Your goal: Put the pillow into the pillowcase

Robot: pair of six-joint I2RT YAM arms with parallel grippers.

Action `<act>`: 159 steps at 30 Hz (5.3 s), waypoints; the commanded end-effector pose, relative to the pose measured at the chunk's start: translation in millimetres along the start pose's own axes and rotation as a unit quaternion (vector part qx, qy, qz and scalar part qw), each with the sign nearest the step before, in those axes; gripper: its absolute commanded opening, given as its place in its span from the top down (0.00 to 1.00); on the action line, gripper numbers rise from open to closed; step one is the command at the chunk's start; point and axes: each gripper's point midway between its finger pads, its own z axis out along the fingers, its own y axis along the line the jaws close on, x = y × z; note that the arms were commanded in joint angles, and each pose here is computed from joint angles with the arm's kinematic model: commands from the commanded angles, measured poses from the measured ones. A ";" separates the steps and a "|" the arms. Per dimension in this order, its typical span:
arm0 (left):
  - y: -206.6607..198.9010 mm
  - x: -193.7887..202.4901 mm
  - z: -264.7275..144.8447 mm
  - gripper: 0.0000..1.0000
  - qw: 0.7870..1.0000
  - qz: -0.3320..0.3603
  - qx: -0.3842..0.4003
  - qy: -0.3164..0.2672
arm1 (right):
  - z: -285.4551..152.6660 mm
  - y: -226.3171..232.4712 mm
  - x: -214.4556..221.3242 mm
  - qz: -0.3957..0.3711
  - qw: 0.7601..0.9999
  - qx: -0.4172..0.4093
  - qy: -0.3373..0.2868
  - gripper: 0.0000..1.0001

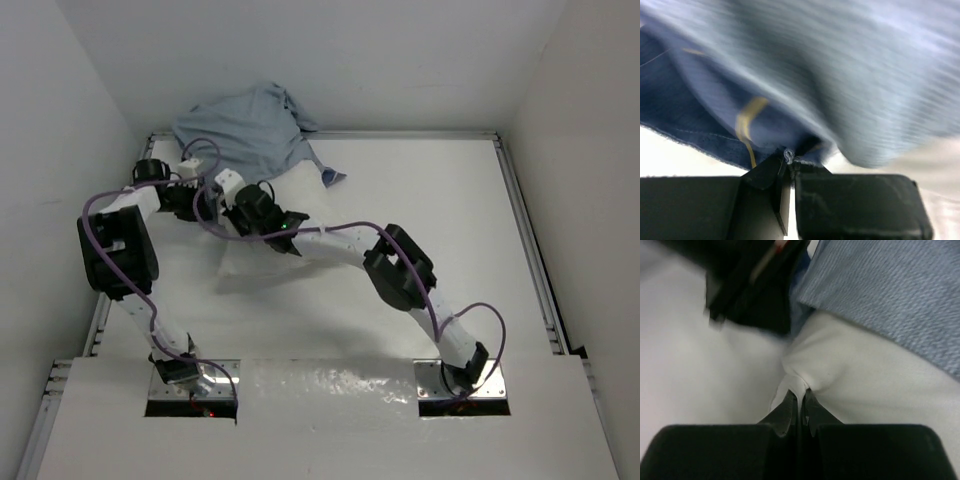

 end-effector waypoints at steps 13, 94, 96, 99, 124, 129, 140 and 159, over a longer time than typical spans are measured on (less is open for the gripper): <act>-147.6 -74.1 -133.8 1.00 0.949 0.145 0.269 -0.082 | 10.1 -133.0 -188.5 0.239 0.905 0.112 -0.333 1.00; -247.7 -219.9 -42.1 1.00 0.941 0.320 0.053 -0.097 | -22.8 -105.1 -53.4 0.357 0.898 -0.213 -0.143 1.00; -260.9 -206.6 -50.1 1.00 0.928 0.352 0.091 -0.086 | -37.8 -122.4 -86.9 0.340 0.900 -0.183 -0.201 1.00; -289.7 -163.0 -60.2 1.00 0.910 0.379 0.164 -0.038 | -56.0 -157.2 -127.3 0.333 0.893 -0.117 -0.280 1.00; -194.5 -166.5 -136.0 0.17 0.953 0.276 0.095 -0.079 | -108.9 -62.9 -120.8 0.249 0.925 -0.222 -0.184 0.01; -126.4 -166.7 -180.5 0.00 0.972 0.198 0.030 -0.124 | -156.7 -88.6 -91.0 0.154 0.962 -0.176 -0.142 0.01; 52.6 -60.7 -183.8 0.67 0.980 0.053 -0.189 -0.025 | -92.1 -208.4 30.0 0.153 0.986 -0.053 0.044 0.29; 143.7 46.4 -47.8 0.02 0.979 0.079 -0.172 0.073 | 45.4 -183.8 93.8 0.227 0.970 -0.042 0.078 0.36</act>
